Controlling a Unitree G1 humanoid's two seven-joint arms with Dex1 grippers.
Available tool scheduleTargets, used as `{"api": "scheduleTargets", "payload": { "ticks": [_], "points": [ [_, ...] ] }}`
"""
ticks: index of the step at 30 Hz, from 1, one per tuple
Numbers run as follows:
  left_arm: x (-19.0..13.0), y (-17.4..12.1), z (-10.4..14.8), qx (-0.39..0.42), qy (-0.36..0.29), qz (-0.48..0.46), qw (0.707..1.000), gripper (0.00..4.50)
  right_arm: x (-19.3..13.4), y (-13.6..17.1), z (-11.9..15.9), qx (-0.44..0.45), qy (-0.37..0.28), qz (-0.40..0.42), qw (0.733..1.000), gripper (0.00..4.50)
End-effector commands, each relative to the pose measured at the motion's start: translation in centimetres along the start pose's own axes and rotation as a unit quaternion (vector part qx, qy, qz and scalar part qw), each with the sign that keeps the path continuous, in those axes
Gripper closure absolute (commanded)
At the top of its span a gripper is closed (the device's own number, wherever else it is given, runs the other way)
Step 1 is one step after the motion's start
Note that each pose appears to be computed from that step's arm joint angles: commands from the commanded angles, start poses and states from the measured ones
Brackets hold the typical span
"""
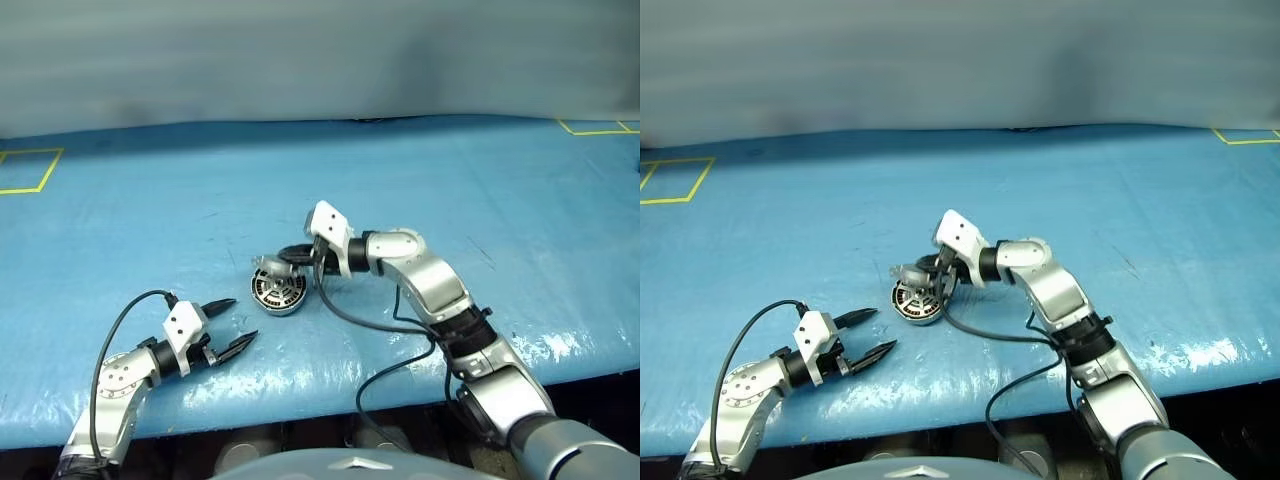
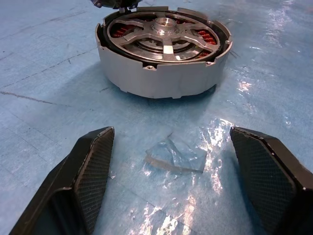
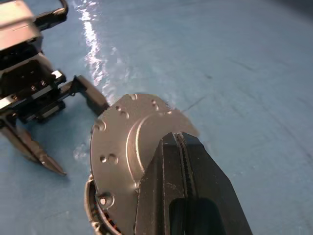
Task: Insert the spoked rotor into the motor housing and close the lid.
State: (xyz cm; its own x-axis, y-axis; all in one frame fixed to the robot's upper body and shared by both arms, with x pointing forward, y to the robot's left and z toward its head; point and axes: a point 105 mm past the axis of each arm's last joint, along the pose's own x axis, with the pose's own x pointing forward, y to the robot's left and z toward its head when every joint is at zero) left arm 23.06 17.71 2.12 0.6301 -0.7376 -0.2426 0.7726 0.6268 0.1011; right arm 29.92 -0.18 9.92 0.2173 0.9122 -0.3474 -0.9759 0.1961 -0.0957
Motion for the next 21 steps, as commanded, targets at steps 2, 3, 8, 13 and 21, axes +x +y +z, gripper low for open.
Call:
{"api": "scheduleTargets", "payload": {
  "ticks": [2,3,8,13,21],
  "points": [
    [0.1,0.2,0.9,0.009,-0.015,-0.003,1.000,0.45,0.2,0.9,-0.9,-0.006,0.018,-0.010,1.000,4.48],
    [0.1,0.2,0.9,0.009,-0.015,-0.004,1.000,0.45,0.2,0.8,-1.3,-0.002,0.024,-0.019,1.000,4.48],
    [0.2,0.2,0.9,0.009,-0.013,-0.008,1.000,0.45,0.3,0.9,-2.2,0.011,0.030,-0.039,0.999,4.48],
    [0.3,0.1,0.9,0.009,-0.014,-0.011,1.000,0.45,0.4,1.0,-2.1,0.012,0.011,-0.064,0.998,4.48],
    [0.5,0.0,0.8,0.006,-0.015,-0.014,1.000,0.45,-0.8,0.7,0.7,-0.014,-0.061,-0.105,0.993,3.31]
  ]
}}
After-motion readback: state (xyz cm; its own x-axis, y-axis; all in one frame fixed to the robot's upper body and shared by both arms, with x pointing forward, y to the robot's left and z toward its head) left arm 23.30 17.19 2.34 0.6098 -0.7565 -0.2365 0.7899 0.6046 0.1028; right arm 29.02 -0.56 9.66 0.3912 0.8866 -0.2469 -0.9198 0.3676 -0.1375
